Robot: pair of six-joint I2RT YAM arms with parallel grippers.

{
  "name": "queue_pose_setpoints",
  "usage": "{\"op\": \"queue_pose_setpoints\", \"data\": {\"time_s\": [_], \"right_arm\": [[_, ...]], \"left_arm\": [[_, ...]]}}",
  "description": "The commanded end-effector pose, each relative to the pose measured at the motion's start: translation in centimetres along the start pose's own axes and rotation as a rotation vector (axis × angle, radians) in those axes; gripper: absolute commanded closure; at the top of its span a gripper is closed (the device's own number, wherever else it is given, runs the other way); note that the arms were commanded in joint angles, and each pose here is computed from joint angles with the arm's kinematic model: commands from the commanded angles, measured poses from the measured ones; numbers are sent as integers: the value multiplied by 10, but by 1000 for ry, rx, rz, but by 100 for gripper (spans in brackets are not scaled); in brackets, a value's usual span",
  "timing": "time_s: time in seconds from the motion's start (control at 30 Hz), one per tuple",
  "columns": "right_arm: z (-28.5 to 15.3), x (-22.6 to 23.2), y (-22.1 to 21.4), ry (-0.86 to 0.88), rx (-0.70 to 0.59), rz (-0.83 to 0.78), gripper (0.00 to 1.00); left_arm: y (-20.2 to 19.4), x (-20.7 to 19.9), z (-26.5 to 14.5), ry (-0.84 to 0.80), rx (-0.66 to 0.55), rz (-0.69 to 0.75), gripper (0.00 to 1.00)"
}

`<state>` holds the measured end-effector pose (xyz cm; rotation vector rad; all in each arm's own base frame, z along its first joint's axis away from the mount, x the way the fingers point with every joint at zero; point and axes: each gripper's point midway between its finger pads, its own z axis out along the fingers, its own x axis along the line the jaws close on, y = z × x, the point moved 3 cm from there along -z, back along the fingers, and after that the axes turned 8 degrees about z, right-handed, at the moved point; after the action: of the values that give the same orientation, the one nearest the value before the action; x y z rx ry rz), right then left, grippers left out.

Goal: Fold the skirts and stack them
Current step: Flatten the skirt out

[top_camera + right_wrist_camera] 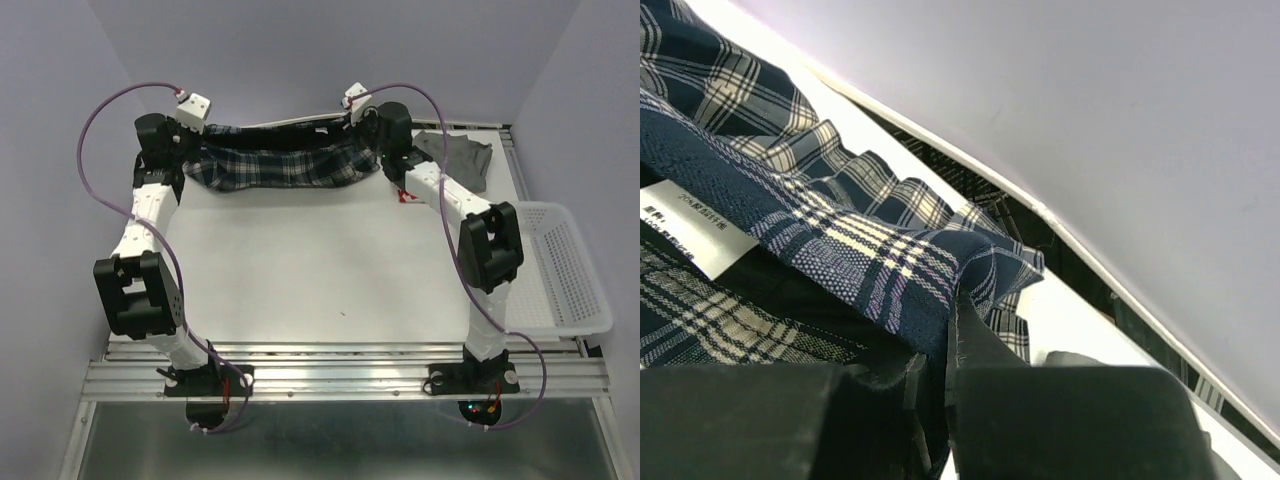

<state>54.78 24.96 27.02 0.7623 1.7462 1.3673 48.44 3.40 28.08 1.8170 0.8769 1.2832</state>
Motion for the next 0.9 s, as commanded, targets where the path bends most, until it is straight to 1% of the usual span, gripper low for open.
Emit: {"op": "queue_pose_setpoints", "data": {"time_s": [0.0, 0.03, 0.17, 0.23, 0.33, 0.37, 0.4, 0.43, 0.47, 0.5, 0.53, 0.57, 0.6, 0.63, 0.67, 0.7, 0.73, 0.77, 0.8, 0.83, 0.87], "right_arm": [[-24, -58, 38, -211, -24, 8, 99], [-26, -62, 47, -226, -44, 7, 99], [-23, -67, 55, -251, -69, 7, 99], [-16, -67, 49, -252, -61, 9, 99], [-6, -64, 31, -235, 13, 15, 99], [-6, -55, 12, -187, 72, 12, 99], [-16, -51, 18, -163, 69, 10, 99], [-21, -40, 16, -92, 69, 6, 99], [-36, -31, 10, -54, 89, 3, 99], [-45, -23, 1, -10, 123, 4, 99], [-54, -17, -1, 22, 136, -2, 99], [-62, -2, -7, 86, 160, -1, 99], [-70, 3, -11, 114, 179, -2, 99], [-84, 13, -18, 168, 199, -7, 99], [-94, 21, -30, 207, 246, -2, 98], [-105, 36, -49, 268, 298, -1, 96], [-112, 45, -45, 317, 301, -16, 94], [-132, 60, -66, 420, 364, -40, 81], [-144, 82, -75, 507, 395, -61, 73], [-155, 97, -84, 576, 426, -78, 51], [-172, 112, -97, 655, 458, -118, 39]], "left_arm": [[34, 65, -39, 210, -34, 16, 100], [37, 66, -40, 211, -36, 16, 100], [43, 63, -43, 204, -66, 1, 100], [44, 60, -41, 199, -87, -25, 100], [32, 51, -31, 120, -37, -21, 100], [24, 43, -32, 74, 9, -23, 100], [18, 39, -35, 45, 32, 30, 100], [0, 24, -39, -14, 70, 41, 100], [5, 20, -52, -28, 55, 81, 100], [0, 12, -59, -52, 62, 114, 100], [-2, 5, -67, -87, 49, 180, 100], [-12, -12, -83, -130, 68, 200, 100], [-18, -21, -92, -164, 74, 230, 100], [-21, -30, -100, -202, 67, 288, 100], [-44, -50, -109, -263, 115, 271, 100], [-43, -56, -123, -268, 109, 294, 100], [-50, -65, -132, -297, 119, 317, 100], [-75, -87, -144, -395, 159, 367, 96], [-78, -95, -158, -415, 156, 408, 72], [-85, -102, -166, -438, 169, 434, 63], [-93, -111, -174, -464, 181, 453, 56]]}}
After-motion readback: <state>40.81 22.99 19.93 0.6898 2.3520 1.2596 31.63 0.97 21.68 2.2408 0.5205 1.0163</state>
